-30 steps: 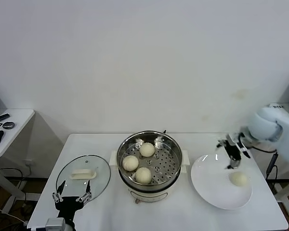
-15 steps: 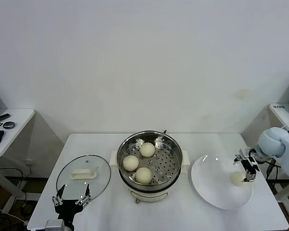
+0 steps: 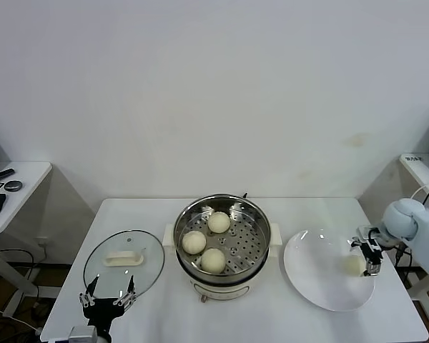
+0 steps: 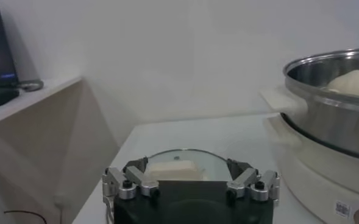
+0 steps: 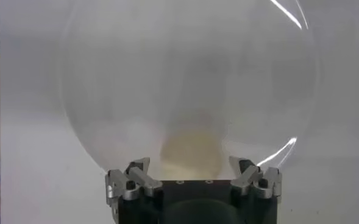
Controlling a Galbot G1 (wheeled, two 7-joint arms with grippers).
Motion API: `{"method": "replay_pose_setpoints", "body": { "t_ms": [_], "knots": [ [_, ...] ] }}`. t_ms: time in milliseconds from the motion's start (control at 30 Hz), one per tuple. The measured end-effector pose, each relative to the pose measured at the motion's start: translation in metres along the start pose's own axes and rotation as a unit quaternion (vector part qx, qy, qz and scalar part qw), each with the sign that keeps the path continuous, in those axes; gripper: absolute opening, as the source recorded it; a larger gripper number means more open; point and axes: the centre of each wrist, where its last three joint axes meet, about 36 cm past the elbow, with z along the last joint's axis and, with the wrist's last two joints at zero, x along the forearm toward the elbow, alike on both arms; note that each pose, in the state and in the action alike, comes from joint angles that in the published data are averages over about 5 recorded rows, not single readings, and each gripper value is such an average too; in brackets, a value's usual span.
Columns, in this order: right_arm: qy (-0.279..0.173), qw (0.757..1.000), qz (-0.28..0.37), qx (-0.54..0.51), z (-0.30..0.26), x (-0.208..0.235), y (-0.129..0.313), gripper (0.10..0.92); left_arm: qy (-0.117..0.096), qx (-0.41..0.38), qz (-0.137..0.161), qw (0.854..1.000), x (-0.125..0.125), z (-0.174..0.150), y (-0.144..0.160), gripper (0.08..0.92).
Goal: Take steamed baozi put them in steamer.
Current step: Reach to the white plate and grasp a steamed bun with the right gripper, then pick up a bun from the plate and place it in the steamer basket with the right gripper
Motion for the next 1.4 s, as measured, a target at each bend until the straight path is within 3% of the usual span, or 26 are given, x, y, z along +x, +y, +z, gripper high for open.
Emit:
{"method": "replay_pose_setpoints", "body": {
  "t_ms": [900, 1000, 1267, 1400],
  "knots": [
    [0.011, 1.000, -0.002, -0.001, -0.008, -0.022, -0.002, 0.821, 0.007, 0.001, -0.002, 1.000, -0.003, 0.005, 0.000, 0.823],
    [0.013, 1.000, -0.004, -0.001, -0.008, -0.021, -0.003, 0.781, 0.006, 0.001, -0.002, 1.000, -0.003, 0.005, -0.001, 0.823],
    [0.013, 1.000, -0.004, -0.005, -0.007, -0.018, -0.005, 0.582, 0.008, 0.002, -0.002, 1.000, -0.004, 0.007, -0.001, 0.823],
    [0.015, 1.000, -0.006, -0.006, -0.006, -0.013, -0.005, 0.543, 0.009, 0.002, -0.003, 1.000, -0.005, 0.008, -0.001, 0.823]
  ]
}}
